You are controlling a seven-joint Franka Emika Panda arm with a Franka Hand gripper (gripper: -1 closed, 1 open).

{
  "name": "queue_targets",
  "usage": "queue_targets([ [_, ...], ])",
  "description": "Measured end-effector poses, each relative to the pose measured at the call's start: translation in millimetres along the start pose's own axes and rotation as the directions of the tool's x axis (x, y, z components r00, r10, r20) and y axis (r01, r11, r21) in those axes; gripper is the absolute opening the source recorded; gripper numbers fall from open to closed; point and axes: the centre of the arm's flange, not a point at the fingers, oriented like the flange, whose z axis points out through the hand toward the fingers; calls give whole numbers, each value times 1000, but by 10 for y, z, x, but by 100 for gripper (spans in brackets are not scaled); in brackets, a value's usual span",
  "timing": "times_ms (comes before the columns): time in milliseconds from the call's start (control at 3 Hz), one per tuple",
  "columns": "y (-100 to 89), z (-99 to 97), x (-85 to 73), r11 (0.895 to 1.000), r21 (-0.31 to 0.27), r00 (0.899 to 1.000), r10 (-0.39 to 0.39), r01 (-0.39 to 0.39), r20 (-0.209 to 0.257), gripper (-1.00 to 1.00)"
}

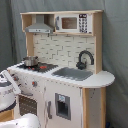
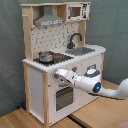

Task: Play with the kitchen

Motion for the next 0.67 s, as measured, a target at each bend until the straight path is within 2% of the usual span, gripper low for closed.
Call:
queue_targets([
  [333,20,71,70,1000,-18,999,20,-19,38,100],
  [667,19,71,70,1000,-18,999,19,-19,38,-100],
])
